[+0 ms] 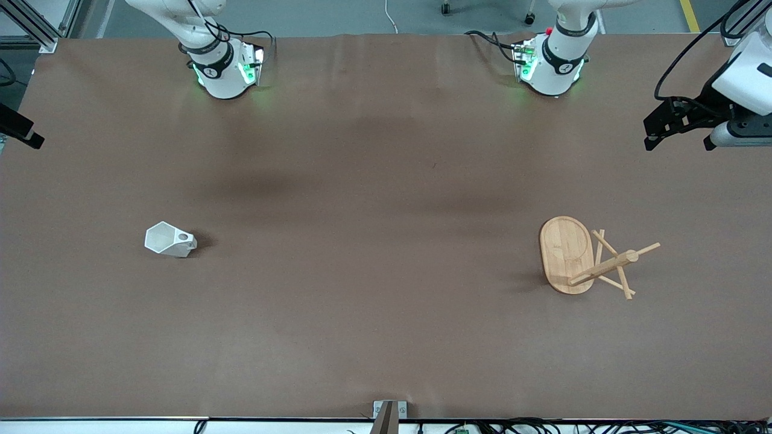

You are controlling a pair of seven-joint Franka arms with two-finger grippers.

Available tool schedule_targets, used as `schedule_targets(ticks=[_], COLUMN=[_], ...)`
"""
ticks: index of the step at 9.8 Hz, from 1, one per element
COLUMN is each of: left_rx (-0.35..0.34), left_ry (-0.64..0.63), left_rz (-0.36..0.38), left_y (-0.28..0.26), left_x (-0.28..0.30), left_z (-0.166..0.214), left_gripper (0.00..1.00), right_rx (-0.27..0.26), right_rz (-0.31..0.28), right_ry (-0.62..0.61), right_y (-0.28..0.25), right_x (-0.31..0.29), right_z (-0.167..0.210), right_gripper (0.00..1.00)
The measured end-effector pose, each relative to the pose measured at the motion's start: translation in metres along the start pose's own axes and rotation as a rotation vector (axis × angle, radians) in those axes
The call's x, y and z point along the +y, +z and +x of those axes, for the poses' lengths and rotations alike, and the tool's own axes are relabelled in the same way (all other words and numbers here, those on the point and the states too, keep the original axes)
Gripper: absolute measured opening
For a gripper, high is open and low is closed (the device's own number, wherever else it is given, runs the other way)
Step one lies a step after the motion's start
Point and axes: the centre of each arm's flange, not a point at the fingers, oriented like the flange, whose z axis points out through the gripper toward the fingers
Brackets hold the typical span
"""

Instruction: Hang cup on rack

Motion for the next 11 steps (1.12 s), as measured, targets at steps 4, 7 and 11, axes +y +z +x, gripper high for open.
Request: schedule_targets(ticks=[4, 7, 11], left_rx=[0.002, 0.0, -0.004], left_ry=[0.0, 0.002, 0.006], left_rz=[-0.001, -0.003, -0.003], left_y=[-0.001, 0.0, 0.002], left_x=[0.0, 0.001, 0.002], left_z=[0.001, 0.003, 0.004], left_gripper=[1.0, 1.0, 1.0], right_rx=[-0.001, -0.028, -0.071], right_rz=[0.0, -0.002, -0.006], right_ry=[0.0, 0.0, -0.009], right_y=[0.0, 0.009, 0.106], right_x=[0.0, 0.0, -0.002], right_z=[0.0, 0.001, 0.054], right_gripper=[1.0, 1.0, 1.0])
